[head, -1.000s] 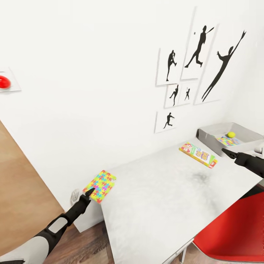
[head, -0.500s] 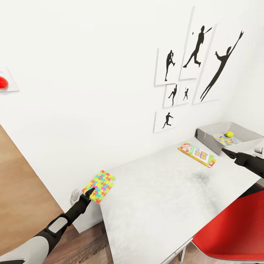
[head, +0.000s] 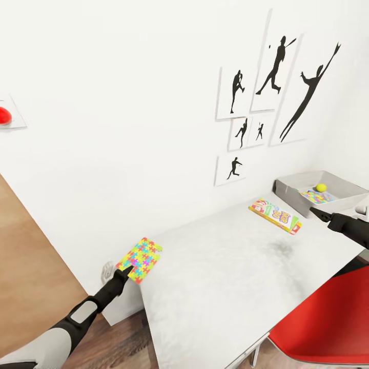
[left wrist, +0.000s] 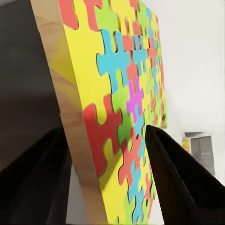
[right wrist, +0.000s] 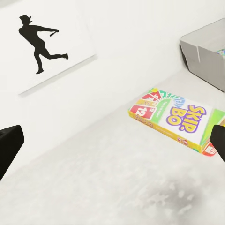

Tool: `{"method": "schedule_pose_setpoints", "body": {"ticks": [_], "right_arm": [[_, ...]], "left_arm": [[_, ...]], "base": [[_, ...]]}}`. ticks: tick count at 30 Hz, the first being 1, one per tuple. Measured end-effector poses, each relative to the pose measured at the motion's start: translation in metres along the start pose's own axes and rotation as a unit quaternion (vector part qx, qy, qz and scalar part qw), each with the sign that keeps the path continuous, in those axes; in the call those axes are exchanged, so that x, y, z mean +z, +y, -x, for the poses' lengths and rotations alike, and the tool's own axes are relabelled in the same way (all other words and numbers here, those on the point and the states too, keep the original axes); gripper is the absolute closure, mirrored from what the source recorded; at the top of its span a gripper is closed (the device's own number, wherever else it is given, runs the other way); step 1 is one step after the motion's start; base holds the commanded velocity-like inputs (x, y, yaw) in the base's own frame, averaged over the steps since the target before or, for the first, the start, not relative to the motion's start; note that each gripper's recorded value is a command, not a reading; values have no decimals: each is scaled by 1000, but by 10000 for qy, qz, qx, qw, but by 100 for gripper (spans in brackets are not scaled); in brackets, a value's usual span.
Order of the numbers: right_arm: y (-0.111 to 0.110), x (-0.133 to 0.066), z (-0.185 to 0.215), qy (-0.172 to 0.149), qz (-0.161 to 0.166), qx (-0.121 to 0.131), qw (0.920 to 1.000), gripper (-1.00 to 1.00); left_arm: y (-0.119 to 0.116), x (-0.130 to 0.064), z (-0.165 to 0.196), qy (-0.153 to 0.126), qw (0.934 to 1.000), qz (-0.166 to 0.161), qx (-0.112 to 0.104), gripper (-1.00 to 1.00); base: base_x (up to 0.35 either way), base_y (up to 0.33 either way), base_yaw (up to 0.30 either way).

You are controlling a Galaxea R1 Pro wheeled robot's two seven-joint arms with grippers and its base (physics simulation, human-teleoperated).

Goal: Put all the toys in the child's room - the three board games (two on the bed and one on the table), the two jigsaw puzzles on the table, and the tennis ball on the table - inside the toy box on the table in the child's room.

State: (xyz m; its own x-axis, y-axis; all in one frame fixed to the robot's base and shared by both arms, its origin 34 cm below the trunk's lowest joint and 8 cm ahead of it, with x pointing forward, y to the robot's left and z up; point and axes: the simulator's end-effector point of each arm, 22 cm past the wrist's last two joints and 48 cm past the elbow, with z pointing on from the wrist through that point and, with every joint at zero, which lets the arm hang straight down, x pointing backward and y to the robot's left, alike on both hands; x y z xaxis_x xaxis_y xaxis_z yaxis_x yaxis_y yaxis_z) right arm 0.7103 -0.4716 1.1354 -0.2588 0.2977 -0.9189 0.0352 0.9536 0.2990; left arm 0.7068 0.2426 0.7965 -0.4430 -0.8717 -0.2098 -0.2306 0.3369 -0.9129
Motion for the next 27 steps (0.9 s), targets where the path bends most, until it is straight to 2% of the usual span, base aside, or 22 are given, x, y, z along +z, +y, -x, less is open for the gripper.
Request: {"method": "schedule_pose_setpoints", "body": {"ticks": [4,8,12,20,23,27], "right_arm": [[0,0,0,-1,-1,0,10000,-100],[0,0,0,4,-2,0,10000,-100],[0,0,-1,7,-3,0,10000,-100],[0,0,-2,19,3,-1,10000,-100],[11,0,-5,50,240,-14,9997,-100],[35,-5,-4,67,834,-88,9965,-100]], "left_arm": [[-14,1,0,8,9996,-271,17,100],[-42,6,5,13,9977,-640,226,100],[-62,11,-4,235,9952,-869,392,100],[-71,11,-9,329,9935,-999,437,100],[-74,10,-17,513,9925,-1067,306,100],[-90,10,-24,613,9892,-1302,272,100]], "base": [[0,0,0],[0,0,0],[0,0,0],[0,0,0],[0,0,0],[0,0,0]]}}
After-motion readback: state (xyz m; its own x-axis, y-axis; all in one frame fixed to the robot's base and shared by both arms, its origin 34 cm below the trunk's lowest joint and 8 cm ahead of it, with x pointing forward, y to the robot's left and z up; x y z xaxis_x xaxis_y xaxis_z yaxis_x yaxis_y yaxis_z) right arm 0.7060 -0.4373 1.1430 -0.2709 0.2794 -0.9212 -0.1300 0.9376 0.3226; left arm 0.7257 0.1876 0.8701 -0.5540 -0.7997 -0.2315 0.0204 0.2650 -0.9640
